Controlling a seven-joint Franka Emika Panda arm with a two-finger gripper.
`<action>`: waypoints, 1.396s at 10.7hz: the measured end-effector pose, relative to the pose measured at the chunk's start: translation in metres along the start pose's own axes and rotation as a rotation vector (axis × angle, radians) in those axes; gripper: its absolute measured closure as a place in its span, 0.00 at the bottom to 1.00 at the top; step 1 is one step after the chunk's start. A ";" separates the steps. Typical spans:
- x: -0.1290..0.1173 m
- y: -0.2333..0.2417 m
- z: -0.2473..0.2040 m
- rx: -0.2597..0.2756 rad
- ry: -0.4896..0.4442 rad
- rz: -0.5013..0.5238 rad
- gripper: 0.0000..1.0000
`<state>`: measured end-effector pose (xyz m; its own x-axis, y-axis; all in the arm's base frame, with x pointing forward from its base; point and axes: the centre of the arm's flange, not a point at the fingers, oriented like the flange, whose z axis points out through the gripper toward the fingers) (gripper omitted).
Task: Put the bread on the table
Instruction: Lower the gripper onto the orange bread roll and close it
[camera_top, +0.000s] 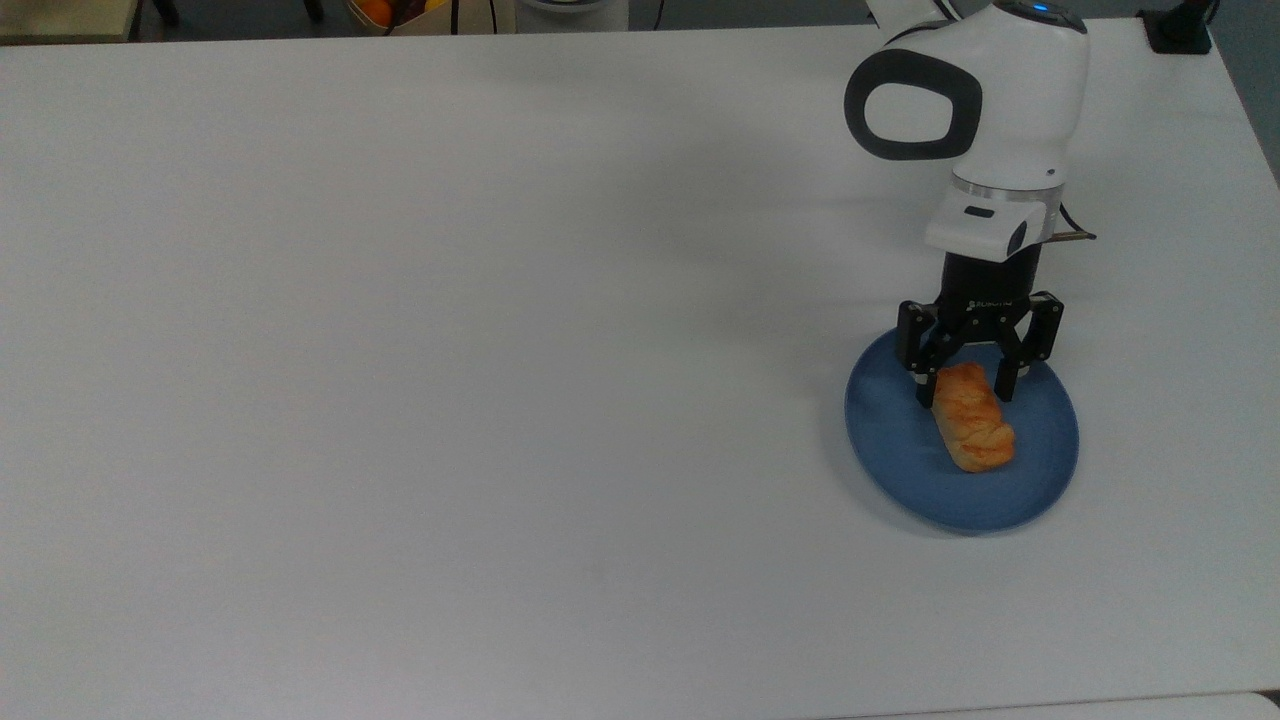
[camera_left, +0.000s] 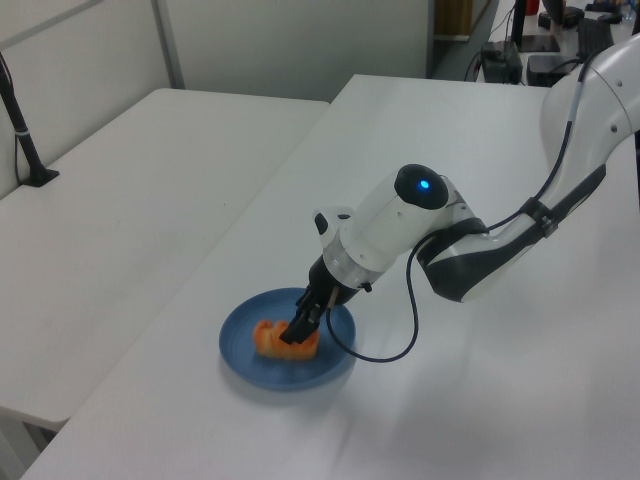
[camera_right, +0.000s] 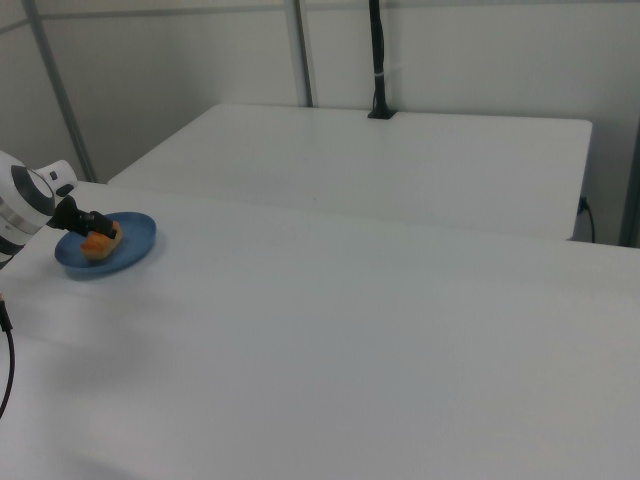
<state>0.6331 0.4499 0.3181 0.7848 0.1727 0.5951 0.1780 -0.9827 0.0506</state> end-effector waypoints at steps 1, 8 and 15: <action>-0.001 -0.001 0.000 0.001 0.000 -0.002 0.26; -0.007 -0.011 0.000 0.016 -0.010 0.019 0.92; 0.019 0.003 -0.029 0.018 0.033 0.056 0.94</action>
<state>0.6311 0.4486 0.3524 0.7742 0.1145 0.6226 0.1448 -0.9895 0.0019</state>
